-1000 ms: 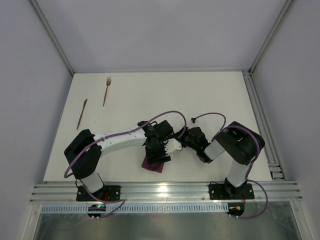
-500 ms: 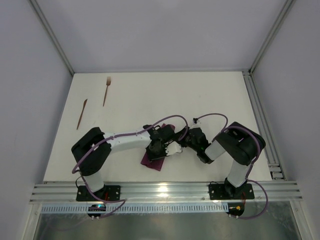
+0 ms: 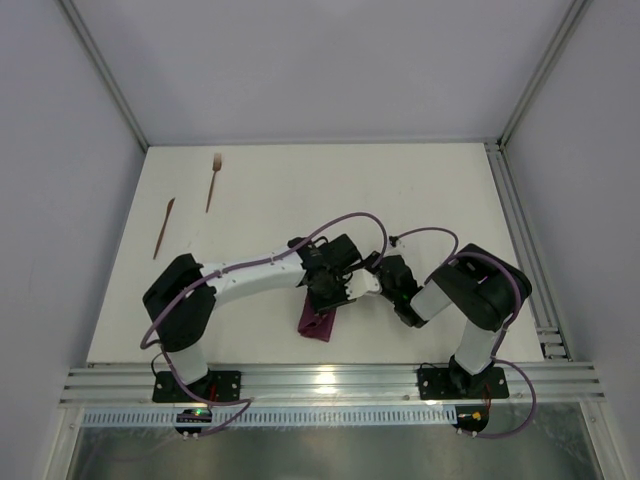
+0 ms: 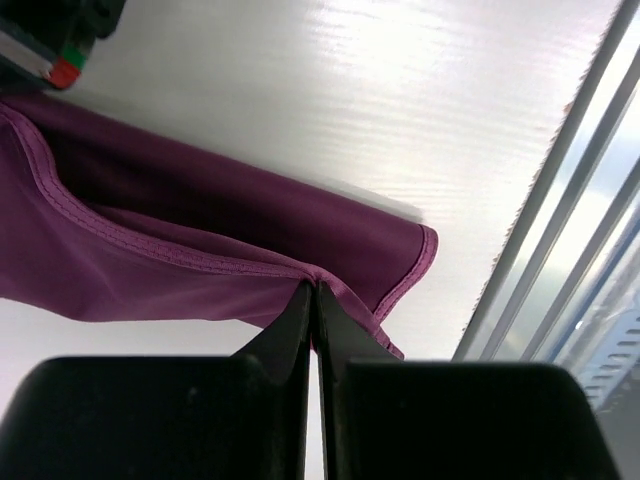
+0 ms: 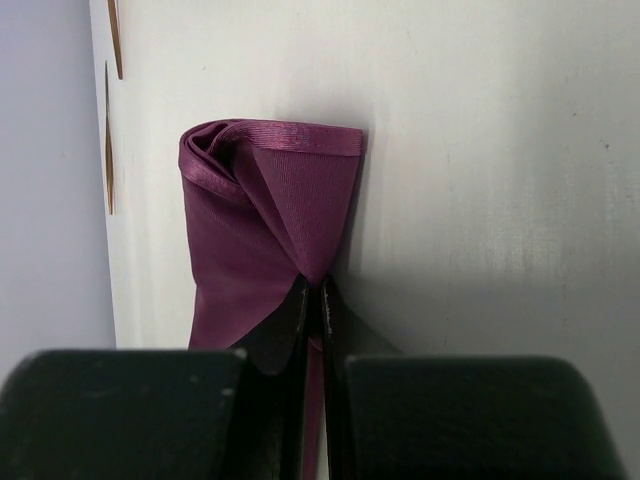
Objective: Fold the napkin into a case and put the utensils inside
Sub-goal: Stuff the top corner of the smaller-rectangle-folded napkin into the folded napkin.
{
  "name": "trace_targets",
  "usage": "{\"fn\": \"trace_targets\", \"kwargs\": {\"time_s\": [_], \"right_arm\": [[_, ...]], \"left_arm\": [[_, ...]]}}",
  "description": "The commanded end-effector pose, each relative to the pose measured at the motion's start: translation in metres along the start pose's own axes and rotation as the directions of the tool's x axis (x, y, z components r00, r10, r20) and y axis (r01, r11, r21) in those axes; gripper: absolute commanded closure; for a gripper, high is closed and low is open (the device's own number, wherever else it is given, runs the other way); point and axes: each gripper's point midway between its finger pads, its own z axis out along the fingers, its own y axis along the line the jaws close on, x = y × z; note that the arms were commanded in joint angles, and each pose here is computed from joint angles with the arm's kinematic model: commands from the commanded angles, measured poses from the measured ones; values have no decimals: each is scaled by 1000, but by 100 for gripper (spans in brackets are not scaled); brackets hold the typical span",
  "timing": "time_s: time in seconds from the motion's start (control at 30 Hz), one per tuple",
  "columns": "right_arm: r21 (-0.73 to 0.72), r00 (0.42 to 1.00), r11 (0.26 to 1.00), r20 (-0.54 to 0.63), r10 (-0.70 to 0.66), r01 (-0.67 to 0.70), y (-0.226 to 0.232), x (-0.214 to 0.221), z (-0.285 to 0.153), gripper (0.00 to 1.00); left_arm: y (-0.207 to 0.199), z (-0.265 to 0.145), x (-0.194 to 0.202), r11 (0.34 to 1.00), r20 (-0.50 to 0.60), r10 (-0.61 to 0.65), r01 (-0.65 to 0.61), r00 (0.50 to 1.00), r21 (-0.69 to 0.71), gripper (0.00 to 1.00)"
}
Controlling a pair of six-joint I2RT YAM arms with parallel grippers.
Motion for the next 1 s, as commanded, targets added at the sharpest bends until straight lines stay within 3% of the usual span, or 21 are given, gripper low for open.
{"fn": "trace_targets", "kwargs": {"time_s": [0.0,0.27,0.37,0.53,0.57,0.67,0.97], "right_arm": [[-39,997,999,80,9,-6,17,-20,3,96],[-39,996,999,85,14,-10,19,-21,4,96],[-45,997,999,80,-2,6,21,-21,3,96],[-59,996,996,60,-64,68,34,-24,1,81],[-62,996,995,51,-76,79,36,-23,0,70],[-57,994,993,31,-103,104,37,-22,-5,55],[-39,974,980,-106,-198,195,20,-6,-22,50]], "left_arm": [[-16,-11,-27,996,87,0,-7,996,88,100],[-27,24,-22,980,40,-43,35,998,196,98],[-28,33,-21,977,36,-54,46,998,209,92],[-26,44,-16,978,27,-58,52,998,203,86],[-26,45,-15,978,24,-59,53,998,204,86],[-26,48,-12,979,18,-58,53,998,198,84],[-19,42,-20,978,86,-106,88,991,191,82]]}}
